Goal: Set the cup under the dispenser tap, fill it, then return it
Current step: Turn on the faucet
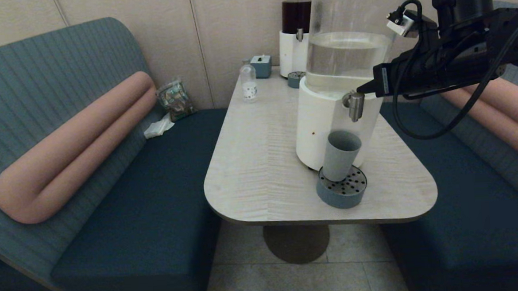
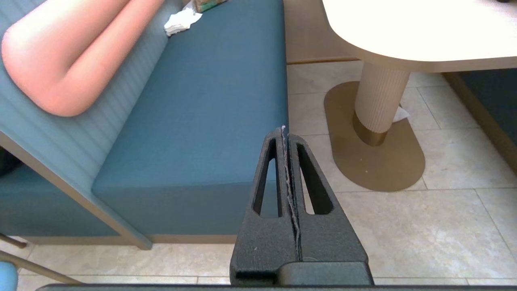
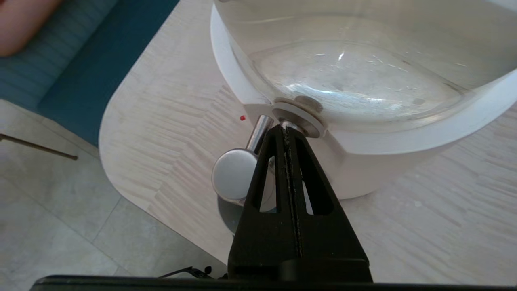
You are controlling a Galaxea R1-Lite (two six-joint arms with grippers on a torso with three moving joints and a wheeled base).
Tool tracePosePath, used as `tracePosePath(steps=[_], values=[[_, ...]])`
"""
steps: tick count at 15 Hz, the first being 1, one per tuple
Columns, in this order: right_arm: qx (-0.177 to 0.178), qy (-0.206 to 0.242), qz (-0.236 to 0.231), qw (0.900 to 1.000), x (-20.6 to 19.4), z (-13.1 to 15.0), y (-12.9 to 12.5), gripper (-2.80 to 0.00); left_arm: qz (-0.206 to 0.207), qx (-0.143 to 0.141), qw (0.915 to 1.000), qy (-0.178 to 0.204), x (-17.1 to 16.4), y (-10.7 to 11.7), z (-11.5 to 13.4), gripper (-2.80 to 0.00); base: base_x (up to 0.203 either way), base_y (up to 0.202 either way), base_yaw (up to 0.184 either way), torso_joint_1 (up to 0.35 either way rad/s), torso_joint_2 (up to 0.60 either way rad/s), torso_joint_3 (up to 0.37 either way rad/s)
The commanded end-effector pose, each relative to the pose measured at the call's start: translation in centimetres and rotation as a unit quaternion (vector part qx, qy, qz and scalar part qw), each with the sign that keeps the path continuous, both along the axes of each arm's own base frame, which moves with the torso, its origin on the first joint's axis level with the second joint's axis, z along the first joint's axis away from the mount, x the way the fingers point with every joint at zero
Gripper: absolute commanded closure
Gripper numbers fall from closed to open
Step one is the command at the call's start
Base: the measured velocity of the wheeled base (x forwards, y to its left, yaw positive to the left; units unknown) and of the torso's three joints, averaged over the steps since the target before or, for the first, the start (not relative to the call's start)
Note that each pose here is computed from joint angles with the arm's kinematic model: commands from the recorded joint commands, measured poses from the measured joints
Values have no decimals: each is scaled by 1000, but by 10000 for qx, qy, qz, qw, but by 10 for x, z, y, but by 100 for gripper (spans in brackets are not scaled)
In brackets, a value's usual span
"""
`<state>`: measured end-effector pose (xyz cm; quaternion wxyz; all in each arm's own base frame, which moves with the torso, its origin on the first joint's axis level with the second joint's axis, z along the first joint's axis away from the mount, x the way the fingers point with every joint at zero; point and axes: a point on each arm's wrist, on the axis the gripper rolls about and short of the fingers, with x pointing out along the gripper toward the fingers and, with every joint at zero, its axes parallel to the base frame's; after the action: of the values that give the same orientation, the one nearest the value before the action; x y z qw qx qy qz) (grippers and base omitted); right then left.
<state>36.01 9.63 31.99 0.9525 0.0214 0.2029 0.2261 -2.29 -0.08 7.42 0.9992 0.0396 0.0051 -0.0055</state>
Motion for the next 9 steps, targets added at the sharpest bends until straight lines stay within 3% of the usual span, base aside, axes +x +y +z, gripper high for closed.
tracePosePath(steps=[1, 9], values=[[3, 33, 35, 10000, 0, -1, 1, 0, -1, 2, 10000, 8, 0, 0, 0, 0, 0, 0, 0, 0, 0, 0], [39, 98, 201, 9997, 3, -5, 6, 0, -1, 2, 10000, 8, 0, 0, 0, 0, 0, 0, 0, 0, 0, 0]])
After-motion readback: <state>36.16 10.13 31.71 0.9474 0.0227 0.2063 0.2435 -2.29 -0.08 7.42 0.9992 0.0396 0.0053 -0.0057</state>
